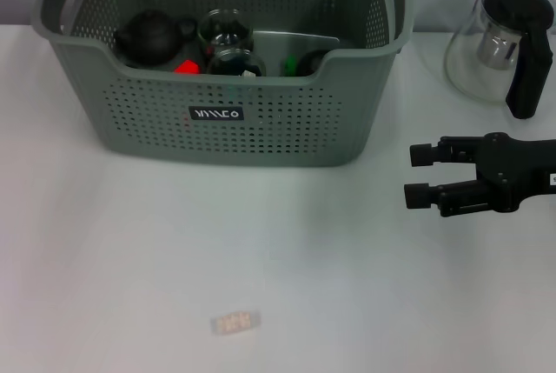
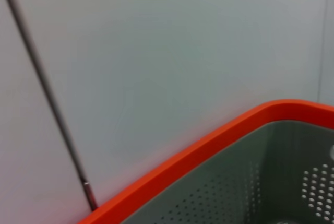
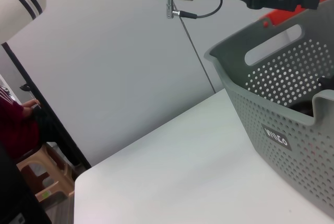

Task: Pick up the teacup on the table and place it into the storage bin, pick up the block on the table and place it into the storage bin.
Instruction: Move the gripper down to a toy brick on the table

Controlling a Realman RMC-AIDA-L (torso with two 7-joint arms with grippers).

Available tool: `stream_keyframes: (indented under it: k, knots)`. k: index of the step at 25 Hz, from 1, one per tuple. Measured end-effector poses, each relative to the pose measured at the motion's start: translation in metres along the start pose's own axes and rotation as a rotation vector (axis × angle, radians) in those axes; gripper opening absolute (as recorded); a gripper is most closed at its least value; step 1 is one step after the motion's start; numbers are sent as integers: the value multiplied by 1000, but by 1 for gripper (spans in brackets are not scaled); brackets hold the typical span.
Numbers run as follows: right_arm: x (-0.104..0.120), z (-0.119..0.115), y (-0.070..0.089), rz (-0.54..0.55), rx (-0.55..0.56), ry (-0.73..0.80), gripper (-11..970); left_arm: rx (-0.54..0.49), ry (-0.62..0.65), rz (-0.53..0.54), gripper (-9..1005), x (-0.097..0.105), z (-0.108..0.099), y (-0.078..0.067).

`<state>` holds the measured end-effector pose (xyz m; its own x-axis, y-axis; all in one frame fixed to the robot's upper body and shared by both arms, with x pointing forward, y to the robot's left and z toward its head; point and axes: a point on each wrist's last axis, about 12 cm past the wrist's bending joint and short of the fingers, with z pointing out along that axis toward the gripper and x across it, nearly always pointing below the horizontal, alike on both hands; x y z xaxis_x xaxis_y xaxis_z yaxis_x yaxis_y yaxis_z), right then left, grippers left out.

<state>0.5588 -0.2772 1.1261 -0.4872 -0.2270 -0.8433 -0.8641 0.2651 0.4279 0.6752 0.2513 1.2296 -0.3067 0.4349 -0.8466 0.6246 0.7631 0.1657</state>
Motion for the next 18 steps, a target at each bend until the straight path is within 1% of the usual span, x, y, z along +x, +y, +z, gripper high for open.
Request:
stream_keyframes:
  k: [1,3,5,9,12,14,16,18]
  knots:
    - [0,0,0,-1,0,0,938,-4,-2,-1,696,0,-1,1]
    - [0,-1,0,-2,1,1,938,1,-5,6,734,-1,-6,2]
    - [0,-1,0,-3,2,1,938,41,-4,40,771,-2,-13,-3]
    - [-1,-2,-1,-5,10,-5,938,204,-27,185,847,0,-31,-29]
    - [-1,-3,-2,-4,13,-10,939,309,-81,312,903,6,-51,-50]
    - [-1,-3,-2,-2,16,-13,939,380,-106,392,918,11,-62,-64]
    - [-1,-3,-2,-1,19,-15,939,435,-110,445,933,17,-71,-74]
    - [-1,-3,-2,1,21,-16,939,489,-95,469,948,23,-77,-84]
